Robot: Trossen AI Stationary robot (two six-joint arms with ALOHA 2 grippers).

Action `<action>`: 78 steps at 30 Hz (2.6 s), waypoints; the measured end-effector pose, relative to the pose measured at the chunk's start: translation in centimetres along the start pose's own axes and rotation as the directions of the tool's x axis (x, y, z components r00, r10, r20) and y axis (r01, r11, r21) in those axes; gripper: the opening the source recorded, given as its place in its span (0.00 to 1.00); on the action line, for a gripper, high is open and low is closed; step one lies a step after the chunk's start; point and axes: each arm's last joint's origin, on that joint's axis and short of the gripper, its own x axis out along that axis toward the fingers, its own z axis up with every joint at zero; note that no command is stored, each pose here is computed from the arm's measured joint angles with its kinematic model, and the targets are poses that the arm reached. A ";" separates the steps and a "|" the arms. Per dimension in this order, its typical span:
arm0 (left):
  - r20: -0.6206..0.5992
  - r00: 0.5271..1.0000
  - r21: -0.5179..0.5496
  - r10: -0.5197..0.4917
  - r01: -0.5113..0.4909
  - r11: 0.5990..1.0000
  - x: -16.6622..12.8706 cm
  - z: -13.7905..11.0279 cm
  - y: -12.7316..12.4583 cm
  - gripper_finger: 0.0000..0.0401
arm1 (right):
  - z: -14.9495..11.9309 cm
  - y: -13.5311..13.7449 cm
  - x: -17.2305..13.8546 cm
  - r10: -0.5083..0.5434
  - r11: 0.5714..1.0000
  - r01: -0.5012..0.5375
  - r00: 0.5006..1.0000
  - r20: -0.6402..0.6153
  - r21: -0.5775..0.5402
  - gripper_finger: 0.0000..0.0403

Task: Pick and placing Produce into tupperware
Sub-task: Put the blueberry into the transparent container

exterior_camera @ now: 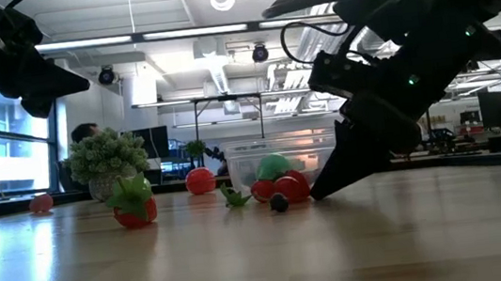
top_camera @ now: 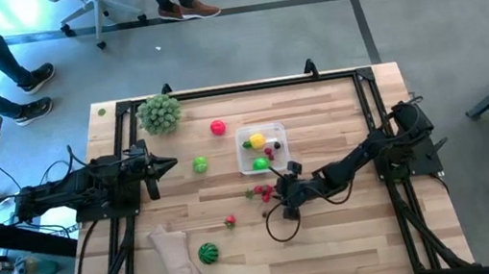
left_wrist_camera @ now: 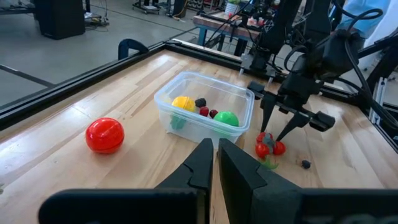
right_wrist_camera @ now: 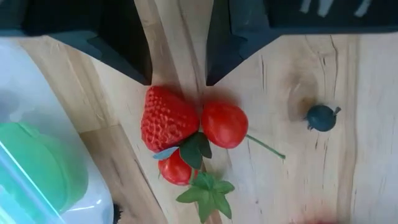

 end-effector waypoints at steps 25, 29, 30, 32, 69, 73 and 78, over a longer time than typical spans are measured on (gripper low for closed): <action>0.000 1.000 0.000 0.000 0.000 1.000 0.0 0.0 0.0 0.04 | -0.8 4.5 -2.0 0.168 0.984 -0.163 0.982 0.082 -0.065 0.35; 0.000 1.000 0.000 0.000 0.000 1.000 0.0 0.0 0.0 0.04 | -1.3 4.6 -1.4 0.160 0.986 -0.154 0.984 0.081 -0.069 0.35; 0.000 1.000 0.000 0.000 0.000 1.000 0.0 0.0 0.0 0.04 | -1.5 4.7 -1.2 0.162 0.985 -0.156 0.984 0.080 -0.070 0.35; 0.000 1.000 0.000 0.000 0.000 1.000 0.0 0.0 0.0 0.04 | -1.8 5.2 -0.7 0.152 0.986 -0.145 0.985 0.079 -0.088 0.35; 0.000 1.000 0.000 0.000 0.000 1.000 0.0 0.0 0.0 0.04 | 1.1 5.8 2.0 0.136 0.988 -0.130 0.989 0.064 -0.087 0.35; 0.000 1.000 0.000 0.000 0.000 1.000 0.0 0.0 0.0 0.04 | 1.2 5.5 2.1 0.134 0.988 -0.129 0.989 0.063 -0.081 0.35; 0.000 1.000 0.000 0.000 0.000 1.000 0.0 0.0 0.0 0.04 | 1.2 5.5 2.1 0.130 0.989 -0.124 0.989 0.064 -0.081 0.35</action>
